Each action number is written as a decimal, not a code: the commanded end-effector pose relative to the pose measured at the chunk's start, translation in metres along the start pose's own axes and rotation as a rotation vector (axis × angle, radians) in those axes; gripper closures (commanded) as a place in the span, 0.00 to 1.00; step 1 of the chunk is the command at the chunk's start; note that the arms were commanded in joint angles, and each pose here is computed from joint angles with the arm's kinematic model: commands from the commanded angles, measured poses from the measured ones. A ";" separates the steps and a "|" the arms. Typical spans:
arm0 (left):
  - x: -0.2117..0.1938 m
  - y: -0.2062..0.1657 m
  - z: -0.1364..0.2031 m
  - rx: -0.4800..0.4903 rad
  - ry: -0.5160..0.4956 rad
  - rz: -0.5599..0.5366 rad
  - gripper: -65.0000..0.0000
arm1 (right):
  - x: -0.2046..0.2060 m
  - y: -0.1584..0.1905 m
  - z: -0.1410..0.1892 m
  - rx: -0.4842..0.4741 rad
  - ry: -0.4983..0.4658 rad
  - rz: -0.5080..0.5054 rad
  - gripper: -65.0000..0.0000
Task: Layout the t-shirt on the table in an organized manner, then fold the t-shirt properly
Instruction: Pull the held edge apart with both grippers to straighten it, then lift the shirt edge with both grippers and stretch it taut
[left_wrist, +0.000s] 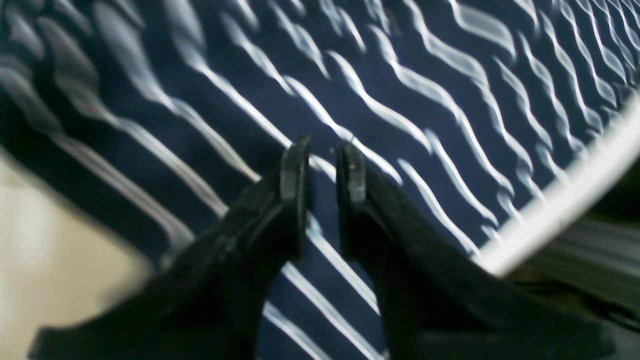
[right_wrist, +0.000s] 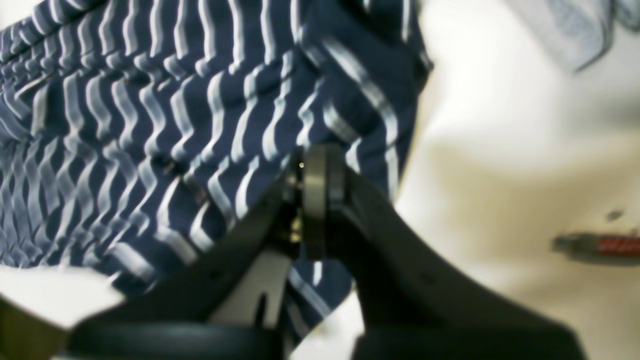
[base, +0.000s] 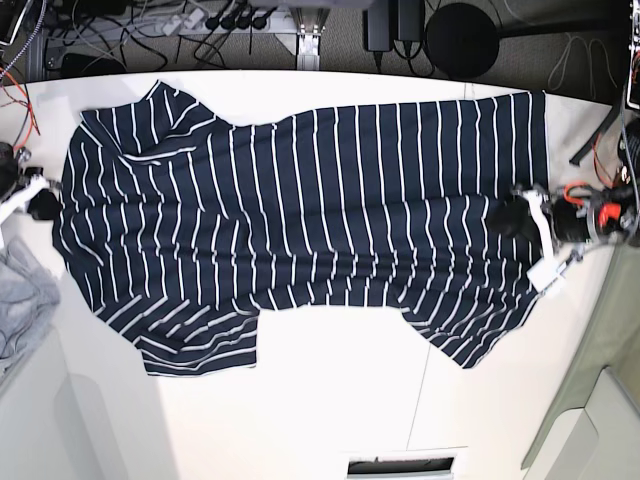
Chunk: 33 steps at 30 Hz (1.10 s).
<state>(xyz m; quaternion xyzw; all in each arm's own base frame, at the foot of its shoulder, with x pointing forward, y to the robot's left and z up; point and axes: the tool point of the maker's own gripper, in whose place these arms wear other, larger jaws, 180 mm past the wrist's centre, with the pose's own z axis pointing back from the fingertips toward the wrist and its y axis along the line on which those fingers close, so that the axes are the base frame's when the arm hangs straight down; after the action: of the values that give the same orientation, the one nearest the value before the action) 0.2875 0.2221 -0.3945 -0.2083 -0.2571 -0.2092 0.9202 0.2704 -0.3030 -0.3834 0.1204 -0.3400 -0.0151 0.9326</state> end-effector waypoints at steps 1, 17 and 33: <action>0.010 0.003 0.014 0.014 -0.046 -0.020 0.80 | 0.004 -0.006 0.012 -0.002 -0.020 0.005 1.00; -0.071 -0.009 0.064 0.119 -0.184 0.271 0.46 | -0.126 0.005 0.049 0.065 0.176 -0.181 0.50; -0.100 0.028 0.056 0.277 -0.186 0.335 0.46 | -0.137 0.066 0.010 0.165 0.094 -0.271 0.47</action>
<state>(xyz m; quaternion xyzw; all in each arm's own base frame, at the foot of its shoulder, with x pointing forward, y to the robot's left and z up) 0.1899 0.2952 -0.4279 -0.1404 -0.3043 0.0090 0.9421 0.1490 -0.2207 -0.4534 0.2466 -0.2637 -0.1124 0.9258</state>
